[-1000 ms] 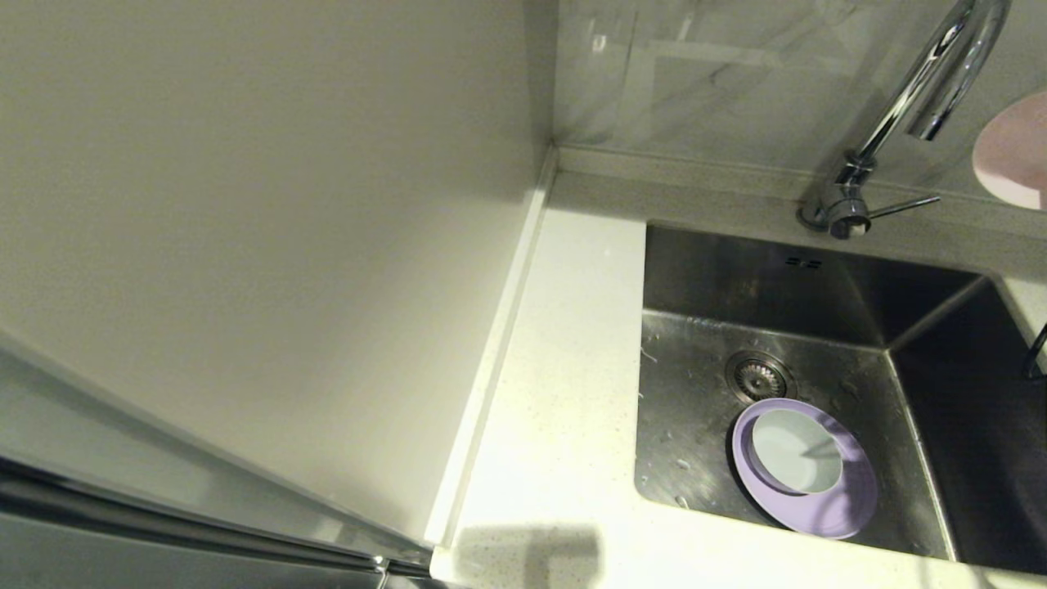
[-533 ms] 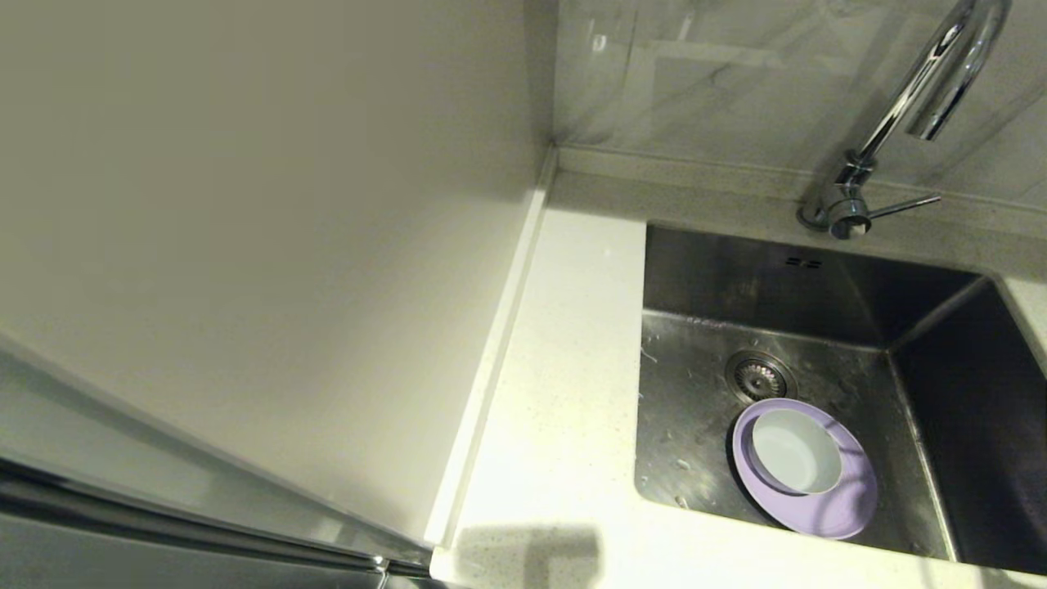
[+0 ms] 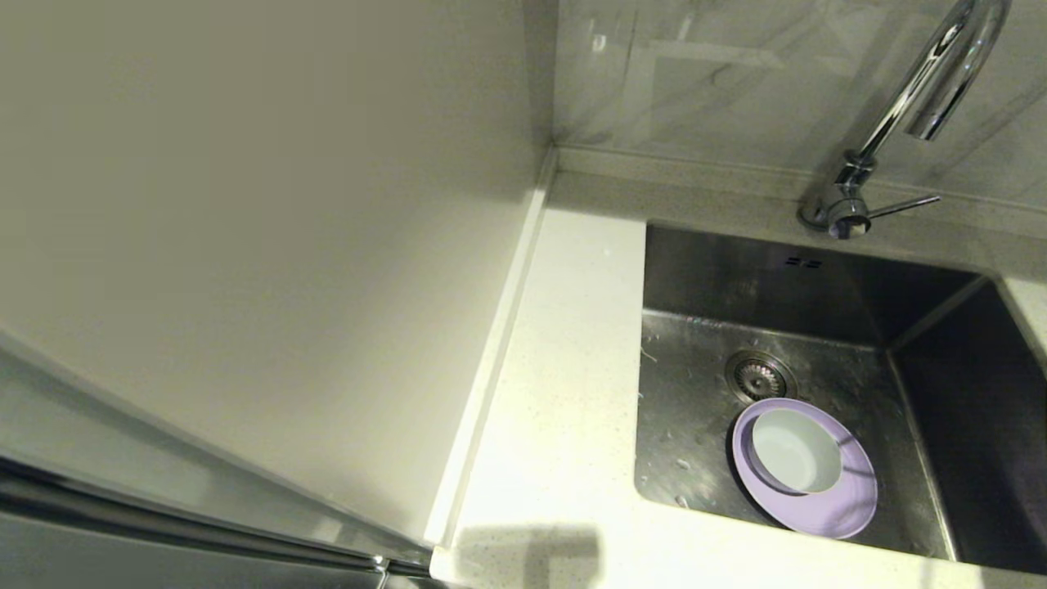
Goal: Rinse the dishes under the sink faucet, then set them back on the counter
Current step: Place the bowl on the table
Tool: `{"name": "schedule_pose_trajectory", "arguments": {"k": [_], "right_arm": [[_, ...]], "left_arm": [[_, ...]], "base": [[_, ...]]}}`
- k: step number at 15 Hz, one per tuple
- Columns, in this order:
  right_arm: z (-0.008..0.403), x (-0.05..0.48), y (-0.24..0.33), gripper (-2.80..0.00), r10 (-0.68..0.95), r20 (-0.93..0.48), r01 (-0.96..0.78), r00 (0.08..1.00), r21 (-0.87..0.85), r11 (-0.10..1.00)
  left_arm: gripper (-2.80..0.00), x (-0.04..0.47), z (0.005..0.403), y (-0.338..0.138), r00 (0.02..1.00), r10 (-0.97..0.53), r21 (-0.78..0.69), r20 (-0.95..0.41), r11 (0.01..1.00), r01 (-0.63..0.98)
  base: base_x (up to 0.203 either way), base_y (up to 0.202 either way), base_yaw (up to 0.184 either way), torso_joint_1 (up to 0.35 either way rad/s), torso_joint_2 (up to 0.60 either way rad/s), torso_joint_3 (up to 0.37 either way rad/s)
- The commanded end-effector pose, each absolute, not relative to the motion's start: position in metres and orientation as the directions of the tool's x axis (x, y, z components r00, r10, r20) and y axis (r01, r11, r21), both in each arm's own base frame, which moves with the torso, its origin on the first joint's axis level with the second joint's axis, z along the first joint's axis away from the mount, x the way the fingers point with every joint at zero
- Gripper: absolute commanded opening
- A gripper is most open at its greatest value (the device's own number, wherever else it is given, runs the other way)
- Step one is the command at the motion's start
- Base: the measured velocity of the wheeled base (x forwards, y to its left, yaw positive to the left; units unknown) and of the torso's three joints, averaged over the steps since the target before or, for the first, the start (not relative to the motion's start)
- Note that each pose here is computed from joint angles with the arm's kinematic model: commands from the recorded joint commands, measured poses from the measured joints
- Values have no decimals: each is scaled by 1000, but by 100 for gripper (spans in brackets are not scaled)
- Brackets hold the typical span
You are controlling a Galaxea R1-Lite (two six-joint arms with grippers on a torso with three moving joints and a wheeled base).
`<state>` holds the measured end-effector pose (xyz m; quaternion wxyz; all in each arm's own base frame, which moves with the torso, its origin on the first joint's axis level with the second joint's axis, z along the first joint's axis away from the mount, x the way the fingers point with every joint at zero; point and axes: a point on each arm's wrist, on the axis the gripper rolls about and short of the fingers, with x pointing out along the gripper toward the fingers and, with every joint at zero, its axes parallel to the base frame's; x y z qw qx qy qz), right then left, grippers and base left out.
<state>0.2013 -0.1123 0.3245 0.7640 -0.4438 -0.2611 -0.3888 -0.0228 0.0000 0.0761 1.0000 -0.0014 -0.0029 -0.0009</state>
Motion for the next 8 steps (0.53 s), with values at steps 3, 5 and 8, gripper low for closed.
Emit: {"name": "schedule_pose_trajectory", "arguments": {"k": [3,5,8], "right_arm": [[320,195,-109,-280,-366,739,824,565,-479,304],[320,191,-109,-280,-384,733,823,561,-446,351],[300,192,-127,-280,-573,470,735,671,-521,434]], "left_arm": [[-280,-23,75,0,1000,-2,-3,3,1000,2],[-280,-23,76,0,1000,-2,-3,4,1000,2],[-280,-23,75,0,1000,-2,-2,3,1000,2]], "base": [[0,0,0,0,0,0],[0,0,0,0,0,0],[0,0,0,0,0,0]]}}
